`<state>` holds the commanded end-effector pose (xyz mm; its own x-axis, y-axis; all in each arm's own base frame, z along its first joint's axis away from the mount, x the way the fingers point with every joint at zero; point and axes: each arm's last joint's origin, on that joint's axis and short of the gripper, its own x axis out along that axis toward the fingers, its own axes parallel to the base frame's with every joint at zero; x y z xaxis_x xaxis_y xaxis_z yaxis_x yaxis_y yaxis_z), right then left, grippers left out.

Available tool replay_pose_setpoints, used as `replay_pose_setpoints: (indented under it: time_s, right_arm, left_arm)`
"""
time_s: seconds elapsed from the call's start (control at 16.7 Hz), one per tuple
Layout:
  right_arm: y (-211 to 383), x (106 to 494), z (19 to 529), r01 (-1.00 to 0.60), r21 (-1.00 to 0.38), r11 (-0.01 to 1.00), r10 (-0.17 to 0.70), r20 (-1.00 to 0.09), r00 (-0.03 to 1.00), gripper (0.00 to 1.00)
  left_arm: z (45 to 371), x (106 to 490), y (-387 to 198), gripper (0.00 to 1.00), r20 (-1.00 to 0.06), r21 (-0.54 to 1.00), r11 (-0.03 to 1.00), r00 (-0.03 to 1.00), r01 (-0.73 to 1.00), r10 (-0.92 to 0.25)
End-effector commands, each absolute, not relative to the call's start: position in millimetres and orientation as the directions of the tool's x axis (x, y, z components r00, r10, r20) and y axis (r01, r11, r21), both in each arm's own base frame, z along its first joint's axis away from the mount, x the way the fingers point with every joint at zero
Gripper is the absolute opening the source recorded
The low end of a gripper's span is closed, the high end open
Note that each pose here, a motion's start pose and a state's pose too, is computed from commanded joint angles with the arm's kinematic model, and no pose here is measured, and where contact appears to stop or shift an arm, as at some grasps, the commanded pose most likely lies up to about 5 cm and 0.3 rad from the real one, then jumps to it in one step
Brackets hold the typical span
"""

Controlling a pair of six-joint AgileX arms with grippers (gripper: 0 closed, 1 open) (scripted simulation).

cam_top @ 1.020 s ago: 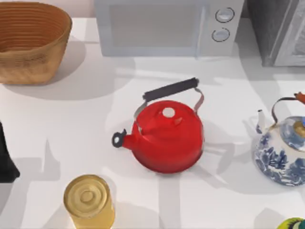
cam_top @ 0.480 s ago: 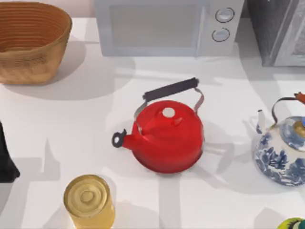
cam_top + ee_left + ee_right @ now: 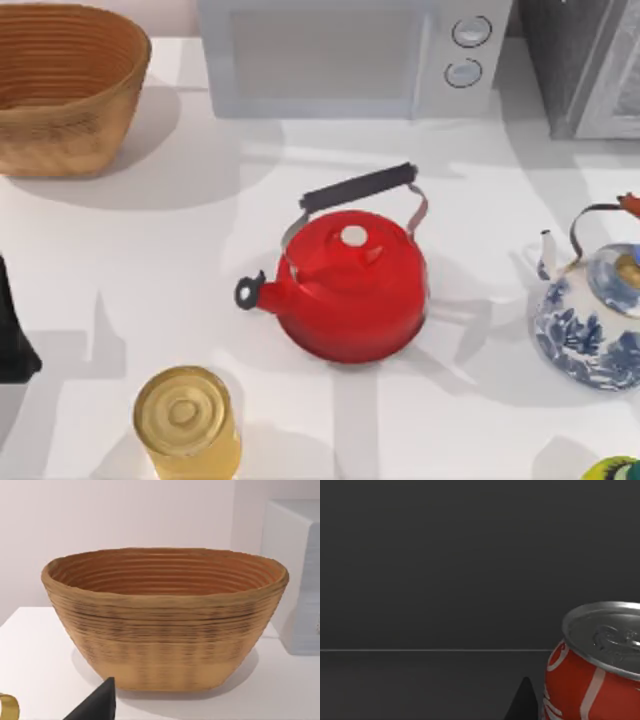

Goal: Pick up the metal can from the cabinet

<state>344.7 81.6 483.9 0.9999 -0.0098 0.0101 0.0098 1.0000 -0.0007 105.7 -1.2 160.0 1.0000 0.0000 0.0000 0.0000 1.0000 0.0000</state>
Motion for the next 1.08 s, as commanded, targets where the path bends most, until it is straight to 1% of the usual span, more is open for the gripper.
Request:
replay_pose_setpoints:
  time_s: [0.12, 0.18, 0.48, 0.6, 0.72, 1.08]
  right_arm:
    - [87.3, 328.6, 492.1, 0.008, -0.001, 1.0, -0.008, 0.011, 1.0, 0.0]
    - [90.6, 313.9, 499.4, 0.008, -0.001, 1.0, -0.008, 0.012, 1.0, 0.0]
    - [89.2, 204.4, 536.6, 0.011, -0.001, 1.0, -0.011, 0.011, 1.0, 0.0]
    - [84.6, 175.5, 541.9, 0.01, -0.001, 1.0, -0.01, 0.01, 1.0, 0.0]
    - [82.8, 166.0, 543.3, 0.01, -0.001, 1.0, -0.01, 0.01, 1.0, 0.0]
    - [80.4, 165.9, 539.1, 0.011, -0.001, 1.0, -0.011, 0.007, 1.0, 0.0]
  left_arm:
    - [160.0, 105.7, -1.2, 1.0, 0.0, 0.0, 1.0, 1.0, 0.0, 0.0]
    - [160.0, 105.7, -1.2, 1.0, 0.0, 0.0, 1.0, 1.0, 0.0, 0.0]
    - [160.0, 105.7, -1.2, 1.0, 0.0, 0.0, 1.0, 1.0, 0.0, 0.0]
    - [160.0, 105.7, -1.2, 1.0, 0.0, 0.0, 1.0, 1.0, 0.0, 0.0]
    - [160.0, 105.7, -1.2, 1.0, 0.0, 0.0, 1.0, 1.0, 0.0, 0.0]
    - [160.0, 105.7, -1.2, 1.0, 0.0, 0.0, 1.0, 1.0, 0.0, 0.0]
